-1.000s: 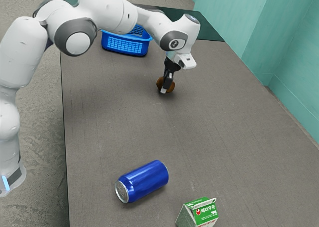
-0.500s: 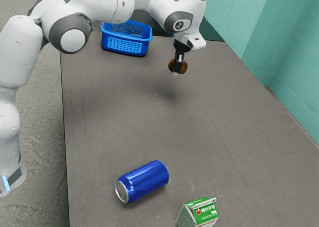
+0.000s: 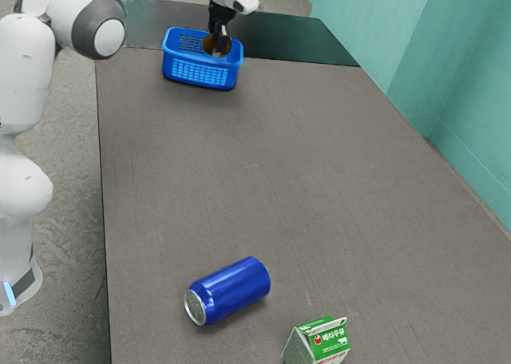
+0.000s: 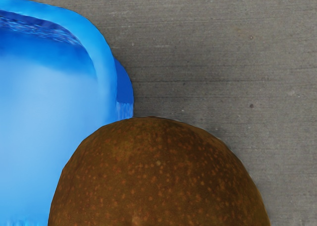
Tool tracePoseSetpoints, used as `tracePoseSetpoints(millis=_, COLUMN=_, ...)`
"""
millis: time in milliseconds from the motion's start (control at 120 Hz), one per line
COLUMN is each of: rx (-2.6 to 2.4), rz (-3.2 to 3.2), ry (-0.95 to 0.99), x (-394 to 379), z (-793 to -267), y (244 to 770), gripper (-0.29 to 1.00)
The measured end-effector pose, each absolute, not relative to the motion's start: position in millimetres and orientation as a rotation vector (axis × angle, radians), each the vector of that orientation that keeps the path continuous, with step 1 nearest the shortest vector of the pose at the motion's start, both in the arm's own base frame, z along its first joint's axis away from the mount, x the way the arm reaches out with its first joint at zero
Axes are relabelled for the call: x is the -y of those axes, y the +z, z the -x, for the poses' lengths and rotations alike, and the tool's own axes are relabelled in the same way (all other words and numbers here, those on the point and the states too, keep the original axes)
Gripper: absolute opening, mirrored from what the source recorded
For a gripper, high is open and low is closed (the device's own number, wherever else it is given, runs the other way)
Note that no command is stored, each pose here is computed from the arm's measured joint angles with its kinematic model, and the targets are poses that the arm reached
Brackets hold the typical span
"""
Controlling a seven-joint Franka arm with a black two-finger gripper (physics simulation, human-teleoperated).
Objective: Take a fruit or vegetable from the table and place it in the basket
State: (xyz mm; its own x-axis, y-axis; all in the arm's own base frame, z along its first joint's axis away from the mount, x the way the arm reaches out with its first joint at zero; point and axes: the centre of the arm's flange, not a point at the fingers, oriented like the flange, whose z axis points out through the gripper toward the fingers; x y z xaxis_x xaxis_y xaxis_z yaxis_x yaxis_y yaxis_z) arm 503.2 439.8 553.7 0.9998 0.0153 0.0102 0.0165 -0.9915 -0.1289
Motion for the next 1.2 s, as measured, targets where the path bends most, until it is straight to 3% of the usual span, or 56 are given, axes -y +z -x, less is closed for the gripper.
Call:
tracePoseSetpoints(millis=192, rx=0.122, rz=2.959, ry=-0.057, x=-505, z=-469, y=577, gripper=0.30)
tracePoseSetpoints(millis=592, rx=-0.007, rz=2.867, ry=-0.359, x=-542, z=-540, y=502, gripper=0.29)
tracePoseSetpoints(millis=717, rx=-0.020, rz=2.835, ry=-0.423, x=-543, z=-545, y=505, gripper=0.53)
tracePoseSetpoints(millis=875, rx=-0.047, rz=2.814, ry=-0.475, x=-534, z=-550, y=524, gripper=0.65)
tracePoseSetpoints(millis=1008, rx=-0.210, rz=2.877, ry=-0.463, x=-423, z=-581, y=609, gripper=0.68)
tracePoseSetpoints(millis=1100, rx=-0.527, rz=2.957, ry=-0.424, x=-259, z=-630, y=648, gripper=0.69)
tracePoseSetpoints(millis=1200, rx=-0.783, rz=2.985, ry=-0.274, x=-108, z=-649, y=653, gripper=0.70)
